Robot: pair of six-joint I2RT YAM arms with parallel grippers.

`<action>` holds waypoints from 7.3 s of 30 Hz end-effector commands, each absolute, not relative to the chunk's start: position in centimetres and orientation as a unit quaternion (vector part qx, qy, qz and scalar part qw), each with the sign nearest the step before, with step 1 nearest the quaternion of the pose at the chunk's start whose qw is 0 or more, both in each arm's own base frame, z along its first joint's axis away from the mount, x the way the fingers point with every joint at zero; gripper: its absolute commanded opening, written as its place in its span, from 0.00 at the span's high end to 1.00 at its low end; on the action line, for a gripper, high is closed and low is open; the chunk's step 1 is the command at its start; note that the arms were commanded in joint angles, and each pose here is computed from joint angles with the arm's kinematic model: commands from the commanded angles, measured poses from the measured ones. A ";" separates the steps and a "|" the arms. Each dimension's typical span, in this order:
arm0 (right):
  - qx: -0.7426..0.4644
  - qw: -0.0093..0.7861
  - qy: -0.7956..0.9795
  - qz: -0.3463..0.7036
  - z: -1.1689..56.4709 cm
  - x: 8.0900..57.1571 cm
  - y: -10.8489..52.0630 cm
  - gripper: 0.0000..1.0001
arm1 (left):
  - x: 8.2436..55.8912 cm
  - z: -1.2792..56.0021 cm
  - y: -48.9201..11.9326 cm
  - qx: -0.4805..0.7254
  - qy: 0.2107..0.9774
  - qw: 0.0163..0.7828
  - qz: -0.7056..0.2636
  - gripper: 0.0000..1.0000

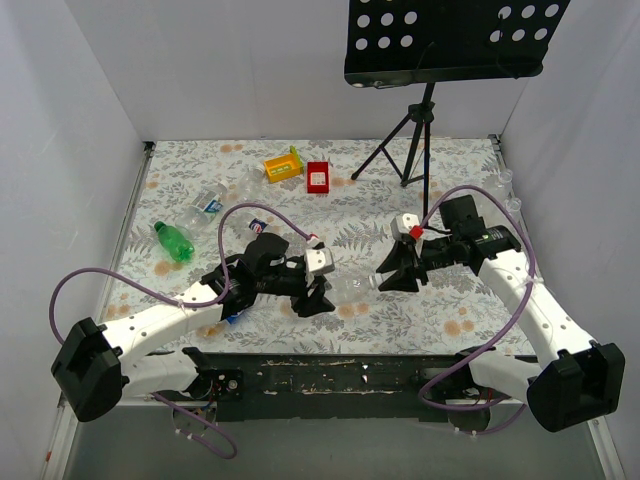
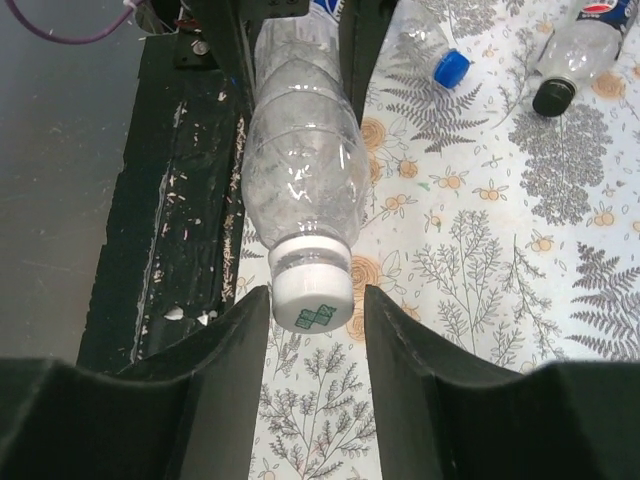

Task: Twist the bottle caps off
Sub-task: Unscrew the bottle cap from the plastic bottle, then place the bottle cap at the center of the board, then place the plastic bottle at the center of the board.

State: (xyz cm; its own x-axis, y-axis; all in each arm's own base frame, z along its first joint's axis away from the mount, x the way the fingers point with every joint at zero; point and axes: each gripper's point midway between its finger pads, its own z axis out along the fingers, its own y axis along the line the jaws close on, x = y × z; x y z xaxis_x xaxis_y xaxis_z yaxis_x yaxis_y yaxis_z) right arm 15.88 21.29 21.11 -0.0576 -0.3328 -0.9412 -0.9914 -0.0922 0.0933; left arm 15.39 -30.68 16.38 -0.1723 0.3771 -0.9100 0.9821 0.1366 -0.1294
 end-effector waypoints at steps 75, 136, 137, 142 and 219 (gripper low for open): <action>-0.269 0.228 0.711 0.608 23.1 19.9 21.8 0.92 | 19.8 18.7 -31.8 0.489 0.663 0.503 -0.263 0.87; -0.179 0.326 0.928 -0.022 6.5 29.0 -5.4 0.92 | 17.8 20.6 -25.3 0.457 0.610 0.553 -0.337 0.86; -0.177 0.326 0.929 -0.023 6.3 29.4 -5.6 0.91 | 17.7 20.6 -25.4 0.459 0.609 0.550 -0.340 0.86; -0.175 0.323 0.930 -0.005 5.4 30.5 -5.3 0.87 | 17.4 20.3 -25.7 0.464 0.609 0.539 -0.351 0.86; -0.562 0.355 0.545 0.511 24.4 16.4 20.6 0.47 | 15.9 20.0 -35.0 0.459 0.613 0.438 -0.471 0.87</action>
State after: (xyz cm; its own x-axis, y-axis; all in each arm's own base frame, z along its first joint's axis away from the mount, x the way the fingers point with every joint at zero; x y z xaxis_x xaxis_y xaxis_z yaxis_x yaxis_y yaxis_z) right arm 16.03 20.14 22.92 -0.1355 -0.2796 -0.9505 -0.9726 -0.1455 0.1814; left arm 15.15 -34.37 18.25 -0.2406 0.1867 -0.9525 0.9670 0.1306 -0.2187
